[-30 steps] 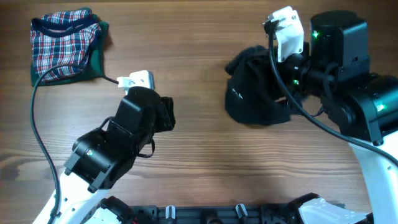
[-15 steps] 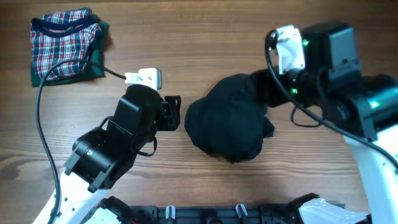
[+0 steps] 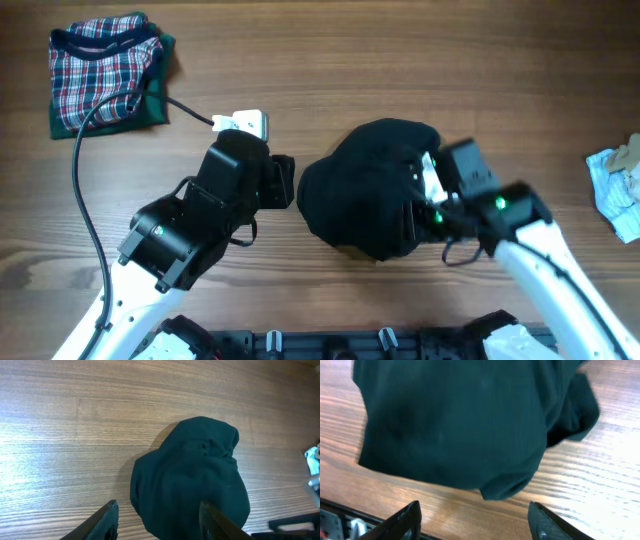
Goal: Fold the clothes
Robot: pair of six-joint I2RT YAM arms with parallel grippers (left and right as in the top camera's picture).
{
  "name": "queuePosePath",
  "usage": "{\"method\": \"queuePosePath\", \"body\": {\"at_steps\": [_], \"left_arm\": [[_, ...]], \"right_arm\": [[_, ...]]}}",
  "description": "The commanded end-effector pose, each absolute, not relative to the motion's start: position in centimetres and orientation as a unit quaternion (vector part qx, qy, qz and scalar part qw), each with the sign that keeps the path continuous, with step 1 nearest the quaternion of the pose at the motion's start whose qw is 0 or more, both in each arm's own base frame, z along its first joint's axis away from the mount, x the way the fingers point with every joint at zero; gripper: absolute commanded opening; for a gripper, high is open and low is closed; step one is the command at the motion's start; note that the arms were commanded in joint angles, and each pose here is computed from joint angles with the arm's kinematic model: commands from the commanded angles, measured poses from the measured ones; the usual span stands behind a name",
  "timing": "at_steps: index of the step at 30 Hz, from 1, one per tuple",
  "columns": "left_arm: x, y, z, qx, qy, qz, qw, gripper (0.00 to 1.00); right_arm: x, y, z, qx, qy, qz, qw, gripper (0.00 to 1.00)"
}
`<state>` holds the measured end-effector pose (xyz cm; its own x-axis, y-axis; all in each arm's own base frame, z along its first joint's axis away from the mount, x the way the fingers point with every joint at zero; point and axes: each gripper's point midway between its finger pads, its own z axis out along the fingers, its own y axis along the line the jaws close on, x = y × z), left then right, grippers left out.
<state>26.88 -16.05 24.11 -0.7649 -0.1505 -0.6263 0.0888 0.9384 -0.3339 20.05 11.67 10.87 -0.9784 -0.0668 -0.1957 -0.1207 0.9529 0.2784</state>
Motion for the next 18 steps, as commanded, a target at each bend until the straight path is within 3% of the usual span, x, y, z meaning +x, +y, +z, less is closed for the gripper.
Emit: {"method": "queuePosePath", "body": {"at_steps": [1, 5, 10, 14, 16, 17, 18], "left_arm": [[27.1, -16.2, 24.3, -0.009, 0.921, -0.177, 0.346, 0.52], [27.1, -16.2, 24.3, -0.009, 0.921, -0.178, 0.346, 0.54], [27.1, -16.2, 24.3, -0.009, 0.921, -0.177, 0.346, 0.55], [27.1, -16.2, 24.3, -0.009, 0.921, -0.177, 0.346, 0.55], [27.1, -16.2, 24.3, -0.009, 0.921, -0.177, 0.346, 0.55], [27.1, -16.2, 24.3, -0.009, 0.921, -0.177, 0.346, 0.55], [27.1, -16.2, 24.3, -0.009, 0.921, -0.177, 0.346, 0.55]], "right_arm": [[18.4, 12.2, 8.0, -0.019, 0.98, 0.18, 0.086, 0.57], [18.4, 12.3, 4.7, 0.001, 0.978, 0.188, 0.093, 0.54], [19.6, 12.1, 3.9, 0.0, 0.974, 0.184, 0.129, 0.53], [19.6, 11.8, 3.1, 0.005, 0.979, 0.169, 0.117, 0.36], [19.5, 12.1, 2.4, 0.004, 0.98, 0.173, 0.103, 0.22], [19.6, 12.4, 2.2, 0.003, 0.979, 0.181, 0.098, 0.08], [19.7, 12.6, 2.2, 0.001, 0.978, 0.185, 0.097, 0.04]]}}
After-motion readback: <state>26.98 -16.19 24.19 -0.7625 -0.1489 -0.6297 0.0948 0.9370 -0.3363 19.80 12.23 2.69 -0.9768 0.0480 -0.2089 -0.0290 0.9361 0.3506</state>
